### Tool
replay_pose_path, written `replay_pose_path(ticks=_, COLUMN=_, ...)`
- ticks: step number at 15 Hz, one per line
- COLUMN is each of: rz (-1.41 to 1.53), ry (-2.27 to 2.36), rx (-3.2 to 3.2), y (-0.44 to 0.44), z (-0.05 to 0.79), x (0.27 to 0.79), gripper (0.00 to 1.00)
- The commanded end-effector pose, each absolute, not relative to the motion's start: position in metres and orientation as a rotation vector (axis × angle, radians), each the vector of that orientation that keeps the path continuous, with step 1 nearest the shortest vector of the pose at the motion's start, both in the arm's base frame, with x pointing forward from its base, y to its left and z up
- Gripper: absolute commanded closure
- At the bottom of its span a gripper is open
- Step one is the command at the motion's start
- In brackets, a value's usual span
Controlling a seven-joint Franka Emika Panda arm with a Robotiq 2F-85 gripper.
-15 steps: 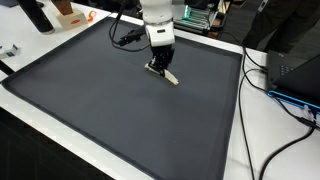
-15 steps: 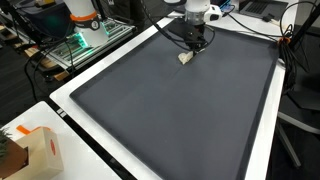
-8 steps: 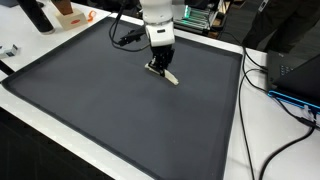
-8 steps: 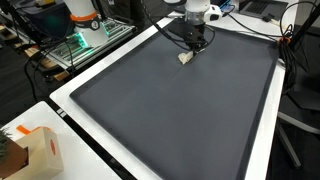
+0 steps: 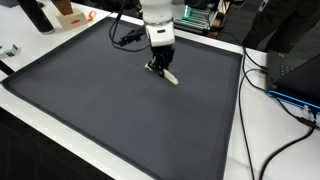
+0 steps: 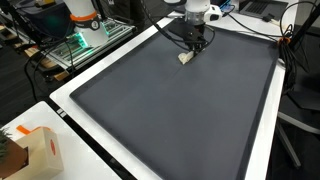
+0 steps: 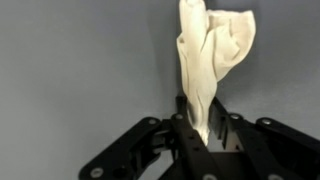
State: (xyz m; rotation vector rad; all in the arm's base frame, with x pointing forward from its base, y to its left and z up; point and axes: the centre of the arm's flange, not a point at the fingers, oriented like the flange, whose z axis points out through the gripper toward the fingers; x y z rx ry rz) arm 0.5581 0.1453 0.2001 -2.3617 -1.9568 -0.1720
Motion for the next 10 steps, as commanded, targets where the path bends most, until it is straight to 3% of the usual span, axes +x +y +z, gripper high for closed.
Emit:
replay_pose_path(ticks=1, rz=-0.163, ry=-1.966, rx=-2.35, y=0.1448, z=0.1989, x=0.5563, gripper=0.38)
replay_pose_path(ticks=6, rz=-0.159, ry=-1.966, rx=-2.353, y=0.146, z=0.1999, x=0.5554, gripper=0.01)
replay_pose_path(ticks=10, rz=-0.141, ry=-1.964, rx=-2.373, y=0.1482, z=0.2041, x=0.5545, gripper=0.0)
